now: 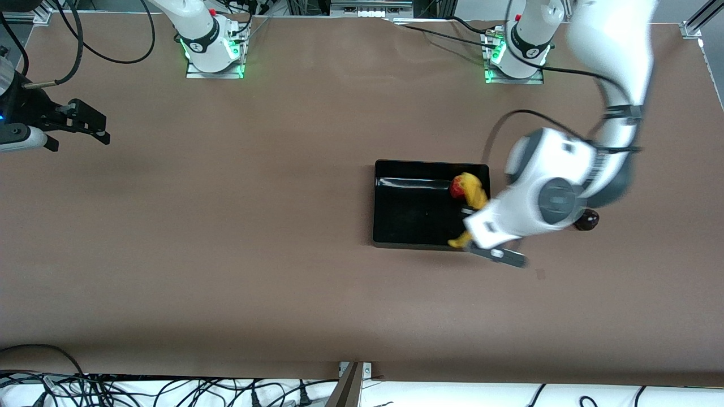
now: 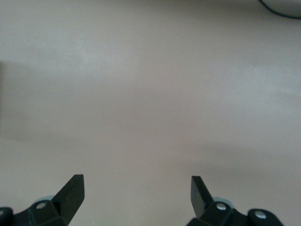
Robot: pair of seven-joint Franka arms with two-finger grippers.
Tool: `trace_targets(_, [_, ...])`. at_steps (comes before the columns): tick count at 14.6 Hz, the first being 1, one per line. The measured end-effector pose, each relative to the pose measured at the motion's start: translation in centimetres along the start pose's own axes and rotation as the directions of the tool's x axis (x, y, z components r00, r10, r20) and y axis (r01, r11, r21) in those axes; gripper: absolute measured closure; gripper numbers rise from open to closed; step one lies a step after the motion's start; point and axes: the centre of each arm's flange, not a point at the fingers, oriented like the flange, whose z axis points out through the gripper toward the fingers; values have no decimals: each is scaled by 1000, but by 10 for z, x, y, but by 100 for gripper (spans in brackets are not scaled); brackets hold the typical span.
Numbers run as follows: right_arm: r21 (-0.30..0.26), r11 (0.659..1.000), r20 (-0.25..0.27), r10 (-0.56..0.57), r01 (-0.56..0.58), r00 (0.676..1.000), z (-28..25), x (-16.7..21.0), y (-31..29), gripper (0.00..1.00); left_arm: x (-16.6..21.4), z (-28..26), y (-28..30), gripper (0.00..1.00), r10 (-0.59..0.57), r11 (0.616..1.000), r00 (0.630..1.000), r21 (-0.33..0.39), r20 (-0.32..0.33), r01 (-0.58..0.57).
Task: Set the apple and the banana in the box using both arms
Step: 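Carry the banana into the box and open the left gripper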
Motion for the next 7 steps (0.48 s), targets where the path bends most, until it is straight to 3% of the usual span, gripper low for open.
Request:
trace_targets(3, [0, 1000, 0, 0, 0, 1000, 0, 0, 0, 0, -4, 55, 64, 63, -40, 999, 998, 22, 40, 39])
trace_targets(7, [0, 1000, 0, 0, 0, 1000, 0, 0, 0, 0, 1, 111, 70, 63, -47, 999, 998, 18, 29, 47])
